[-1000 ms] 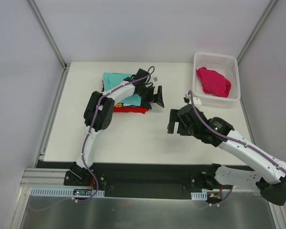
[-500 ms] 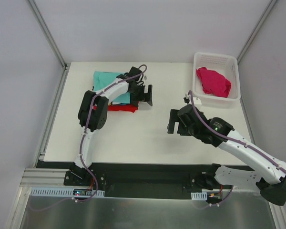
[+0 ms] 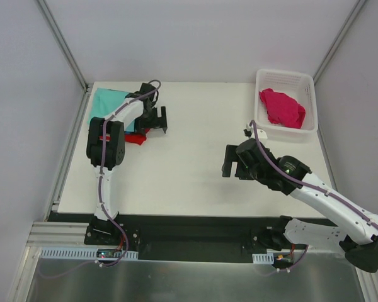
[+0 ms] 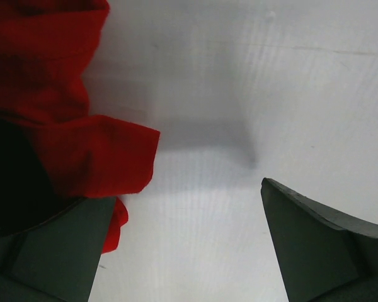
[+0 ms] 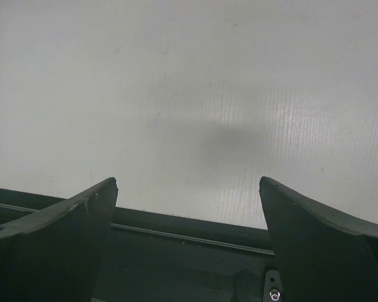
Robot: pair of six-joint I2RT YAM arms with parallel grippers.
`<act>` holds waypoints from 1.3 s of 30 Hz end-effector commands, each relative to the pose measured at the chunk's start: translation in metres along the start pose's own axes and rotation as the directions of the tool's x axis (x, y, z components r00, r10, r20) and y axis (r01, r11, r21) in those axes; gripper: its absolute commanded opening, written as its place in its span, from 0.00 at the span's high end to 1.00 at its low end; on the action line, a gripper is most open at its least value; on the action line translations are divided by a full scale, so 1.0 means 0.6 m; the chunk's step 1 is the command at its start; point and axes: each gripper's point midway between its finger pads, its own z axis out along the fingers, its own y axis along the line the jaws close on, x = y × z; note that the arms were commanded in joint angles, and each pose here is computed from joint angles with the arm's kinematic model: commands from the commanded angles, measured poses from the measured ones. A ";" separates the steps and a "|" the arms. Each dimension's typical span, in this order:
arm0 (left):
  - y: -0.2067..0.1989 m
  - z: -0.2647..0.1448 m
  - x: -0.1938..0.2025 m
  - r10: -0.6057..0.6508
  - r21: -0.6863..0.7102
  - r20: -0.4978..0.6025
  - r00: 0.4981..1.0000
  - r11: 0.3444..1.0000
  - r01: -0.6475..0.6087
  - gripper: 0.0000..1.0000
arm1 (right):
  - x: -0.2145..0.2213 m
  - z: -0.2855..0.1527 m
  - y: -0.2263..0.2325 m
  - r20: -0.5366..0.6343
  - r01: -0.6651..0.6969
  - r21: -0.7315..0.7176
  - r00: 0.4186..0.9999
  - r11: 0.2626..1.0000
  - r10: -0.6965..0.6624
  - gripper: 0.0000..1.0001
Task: Fold and stack the t-shirts
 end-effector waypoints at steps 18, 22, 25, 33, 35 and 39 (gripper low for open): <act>0.019 -0.221 -0.042 -0.036 0.076 0.165 0.986 0.997 0.023 0.02 | 0.008 0.003 0.015 -0.027 0.006 -0.034 1.000 0.999 -0.007 0.00; 0.101 -0.245 0.014 -0.030 -0.153 0.142 0.989 0.987 0.051 0.01 | 0.010 0.003 0.017 -0.024 -0.006 -0.052 1.000 0.999 0.005 0.00; 0.157 -0.240 0.061 -0.057 -0.237 0.091 0.994 0.968 0.077 0.01 | 0.015 0.005 0.016 -0.034 -0.003 -0.052 0.999 0.999 0.002 0.00; 0.219 -0.215 0.151 -0.161 -0.339 -0.040 0.986 0.930 0.138 0.01 | 0.019 0.005 0.022 -0.042 -0.006 -0.073 0.999 0.997 0.003 0.00; 0.230 -0.211 0.146 -0.169 -0.355 -0.029 0.985 0.923 0.148 0.01 | 0.017 0.001 0.020 -0.036 -0.001 -0.074 0.999 0.997 -0.001 0.00; 0.236 -0.184 0.135 -0.197 -0.327 -0.058 0.979 0.930 0.168 0.01 | 0.017 -0.005 0.010 -0.027 0.000 -0.062 1.000 0.998 -0.001 0.00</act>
